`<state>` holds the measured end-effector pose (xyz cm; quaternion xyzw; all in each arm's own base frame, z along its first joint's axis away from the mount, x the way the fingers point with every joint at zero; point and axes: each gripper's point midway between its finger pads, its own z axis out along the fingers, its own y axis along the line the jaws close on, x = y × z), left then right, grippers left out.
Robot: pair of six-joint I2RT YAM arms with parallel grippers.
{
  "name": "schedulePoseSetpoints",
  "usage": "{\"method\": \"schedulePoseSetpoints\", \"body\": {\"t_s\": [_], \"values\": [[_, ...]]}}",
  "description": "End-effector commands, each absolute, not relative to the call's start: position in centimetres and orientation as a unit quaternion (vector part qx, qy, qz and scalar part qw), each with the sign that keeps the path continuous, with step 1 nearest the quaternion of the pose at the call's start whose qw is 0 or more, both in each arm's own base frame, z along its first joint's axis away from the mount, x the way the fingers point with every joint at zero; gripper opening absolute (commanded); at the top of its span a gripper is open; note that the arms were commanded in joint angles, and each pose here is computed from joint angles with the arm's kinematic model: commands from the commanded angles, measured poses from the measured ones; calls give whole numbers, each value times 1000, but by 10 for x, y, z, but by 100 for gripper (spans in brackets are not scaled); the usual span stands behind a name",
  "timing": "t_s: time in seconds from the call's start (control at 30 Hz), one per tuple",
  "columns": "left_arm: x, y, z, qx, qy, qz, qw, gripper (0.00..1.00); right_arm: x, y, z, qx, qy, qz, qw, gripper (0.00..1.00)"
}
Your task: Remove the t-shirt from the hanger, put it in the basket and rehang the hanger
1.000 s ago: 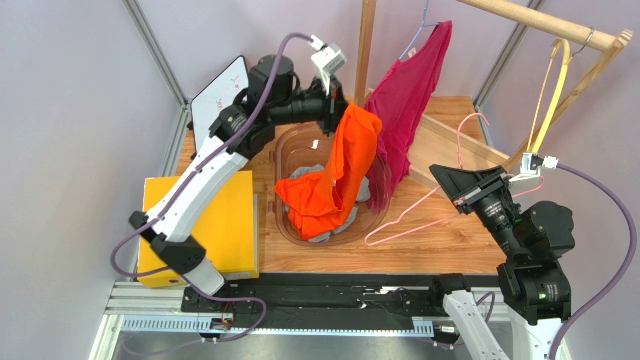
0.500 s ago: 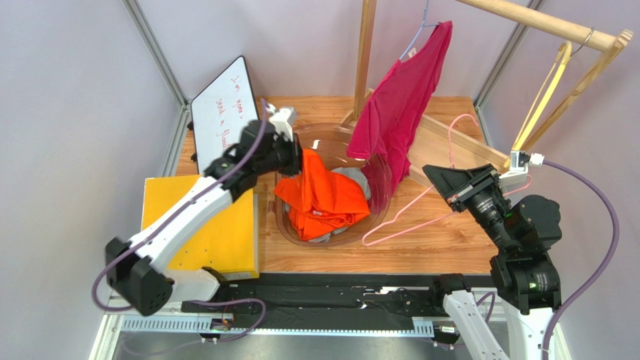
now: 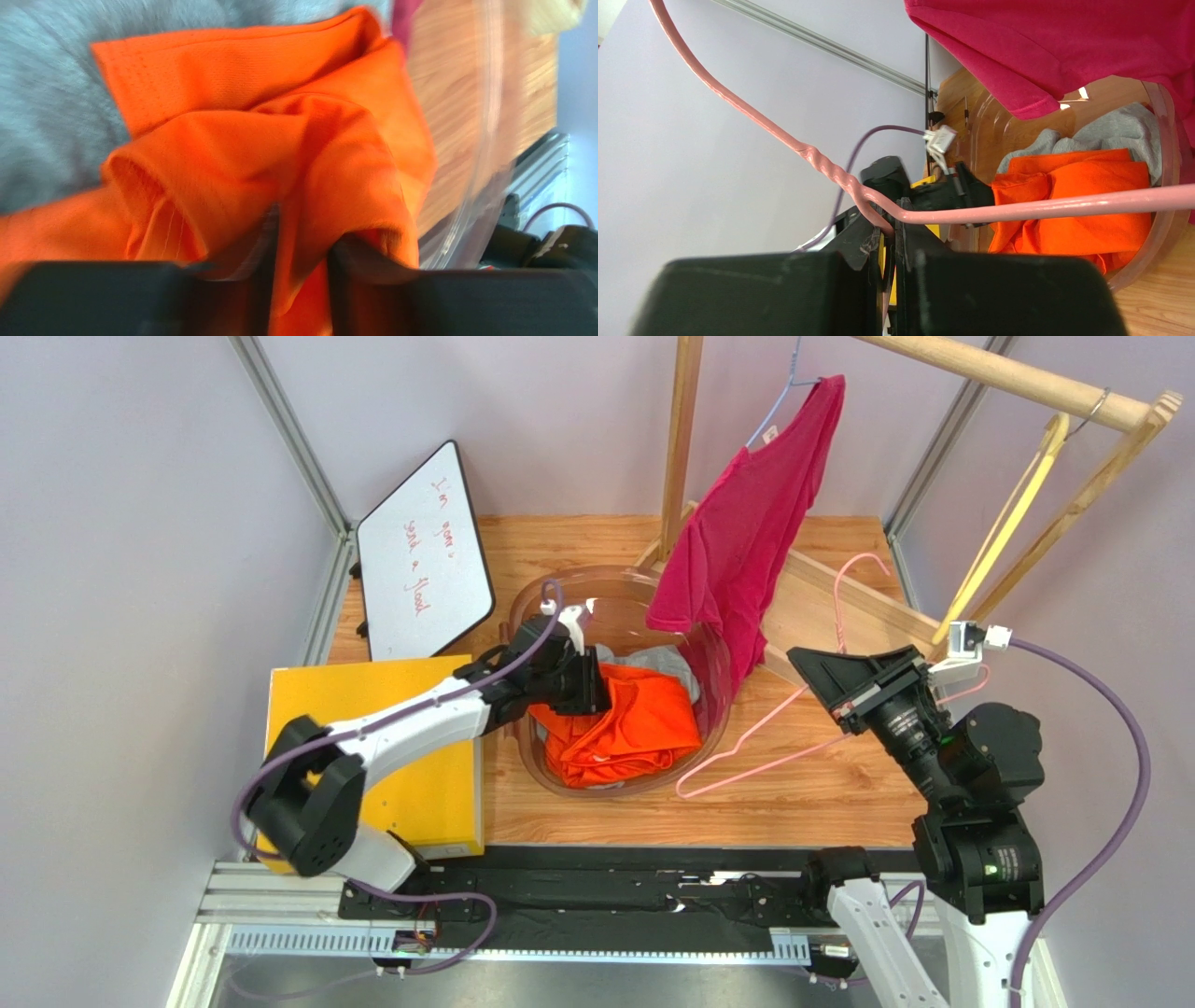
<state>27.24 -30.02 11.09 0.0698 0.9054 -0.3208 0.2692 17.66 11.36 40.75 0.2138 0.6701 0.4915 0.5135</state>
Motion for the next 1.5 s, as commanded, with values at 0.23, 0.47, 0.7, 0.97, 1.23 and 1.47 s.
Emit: {"method": "schedulePoseSetpoints", "body": {"t_s": [0.23,0.47,0.7,0.97,1.23,1.47], "values": [[249,-248,247,68,844,-327,420,92,194,129,374,200,692,509,471,0],[181,-278,344,169,745,-481,429,90,194,132,378,180,694,514,472,0],[78,-340,382,296,669,-555,396,90,187,144,365,141,701,533,452,0],[63,-397,335,374,730,-387,421,89,172,148,369,123,696,546,449,0],[60,-407,314,384,739,-356,425,84,149,143,378,123,686,546,465,0],[50,-418,303,381,733,-388,408,68,141,139,380,127,682,541,476,0]]}}
